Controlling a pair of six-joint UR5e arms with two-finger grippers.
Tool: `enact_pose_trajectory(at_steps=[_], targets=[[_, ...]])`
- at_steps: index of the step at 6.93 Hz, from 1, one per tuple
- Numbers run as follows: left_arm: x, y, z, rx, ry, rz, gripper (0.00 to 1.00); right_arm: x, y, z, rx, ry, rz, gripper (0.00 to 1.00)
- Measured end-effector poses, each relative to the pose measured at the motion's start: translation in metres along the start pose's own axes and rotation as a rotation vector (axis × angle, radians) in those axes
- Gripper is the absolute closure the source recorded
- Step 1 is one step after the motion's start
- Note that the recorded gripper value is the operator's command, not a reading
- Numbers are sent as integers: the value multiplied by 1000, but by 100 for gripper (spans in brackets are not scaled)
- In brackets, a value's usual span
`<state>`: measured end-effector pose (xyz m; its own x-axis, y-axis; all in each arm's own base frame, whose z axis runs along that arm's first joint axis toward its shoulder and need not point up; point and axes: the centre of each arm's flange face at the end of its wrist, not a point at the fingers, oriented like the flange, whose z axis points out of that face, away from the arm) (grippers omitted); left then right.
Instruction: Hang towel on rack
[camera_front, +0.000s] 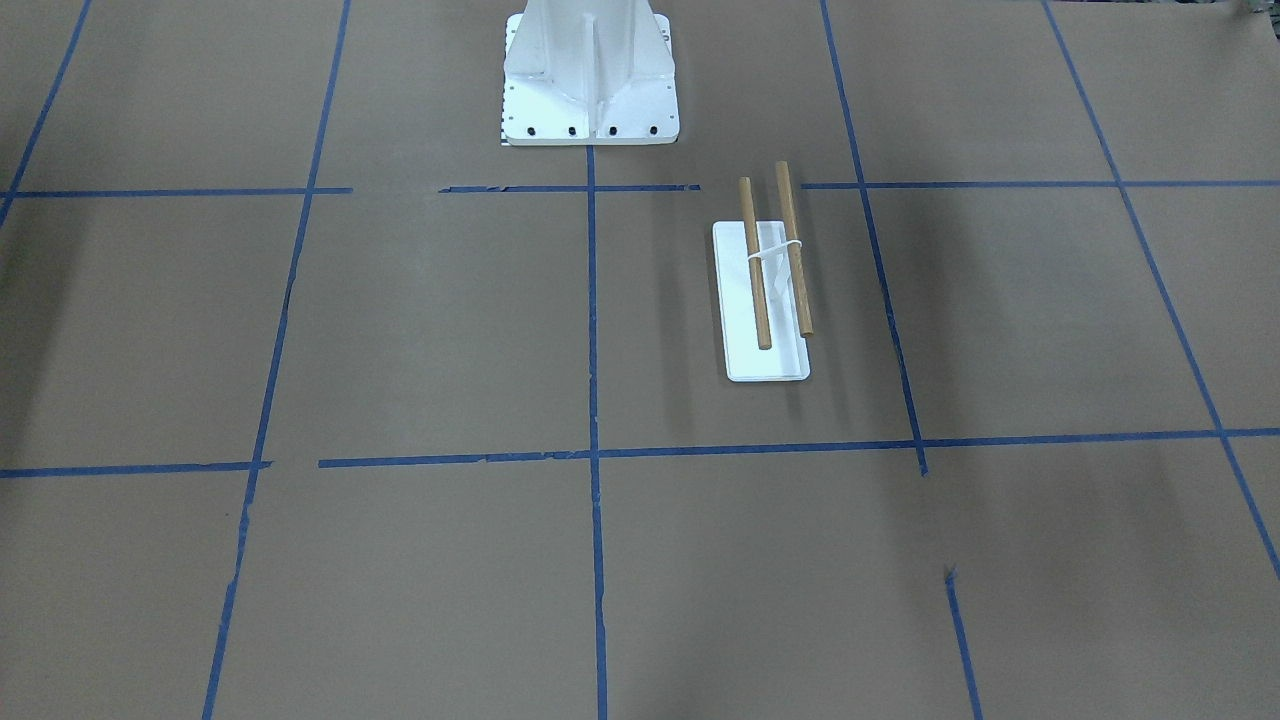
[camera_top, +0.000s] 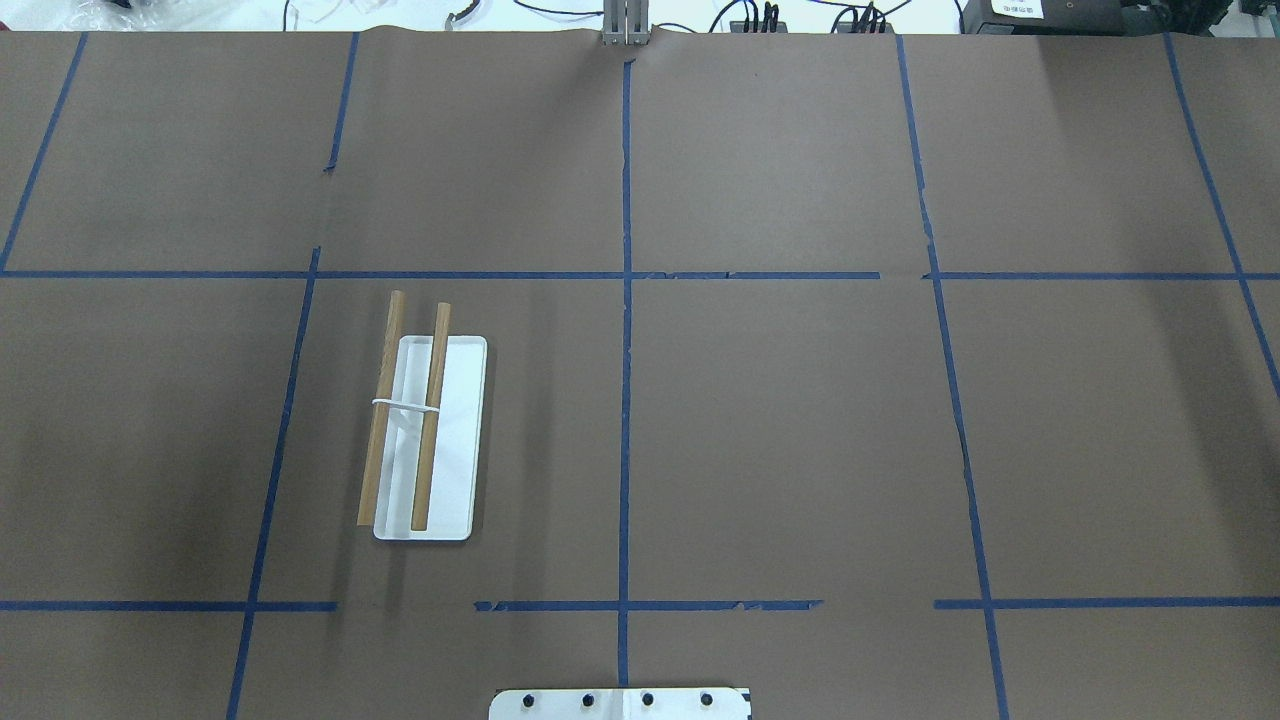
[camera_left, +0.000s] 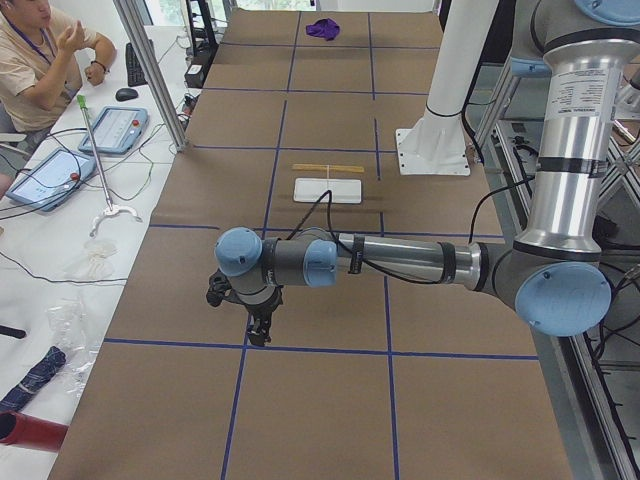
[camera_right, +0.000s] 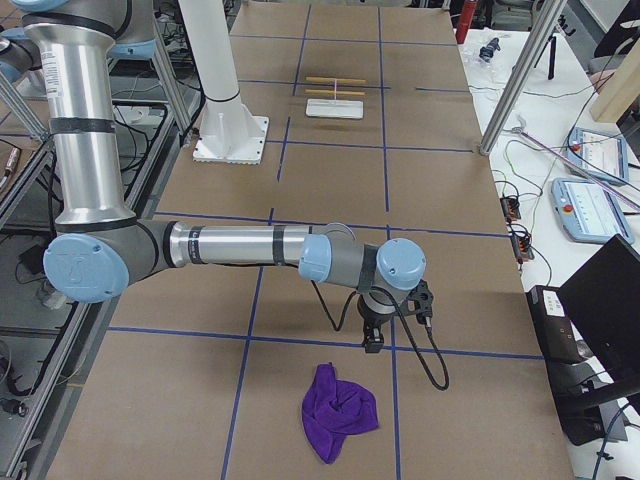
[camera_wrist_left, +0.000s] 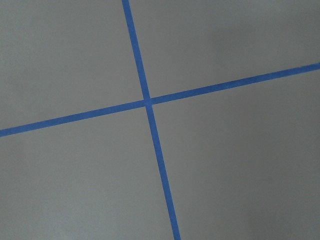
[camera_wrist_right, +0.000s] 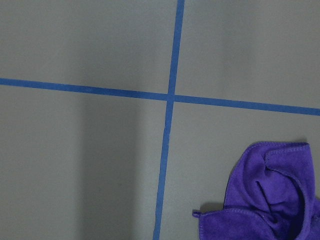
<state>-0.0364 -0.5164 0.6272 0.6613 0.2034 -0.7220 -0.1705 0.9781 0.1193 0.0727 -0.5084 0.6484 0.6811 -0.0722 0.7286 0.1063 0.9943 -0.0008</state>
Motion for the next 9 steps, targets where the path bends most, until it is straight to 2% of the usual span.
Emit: enact_pose_trajectory(at_steps=[7, 9], targets=[[21, -3, -21, 50, -10, 51, 0, 0, 7, 7, -3, -42, 12, 0], [22, 11, -20, 50, -9, 52, 0, 1, 13, 13, 0, -39, -3, 0]])
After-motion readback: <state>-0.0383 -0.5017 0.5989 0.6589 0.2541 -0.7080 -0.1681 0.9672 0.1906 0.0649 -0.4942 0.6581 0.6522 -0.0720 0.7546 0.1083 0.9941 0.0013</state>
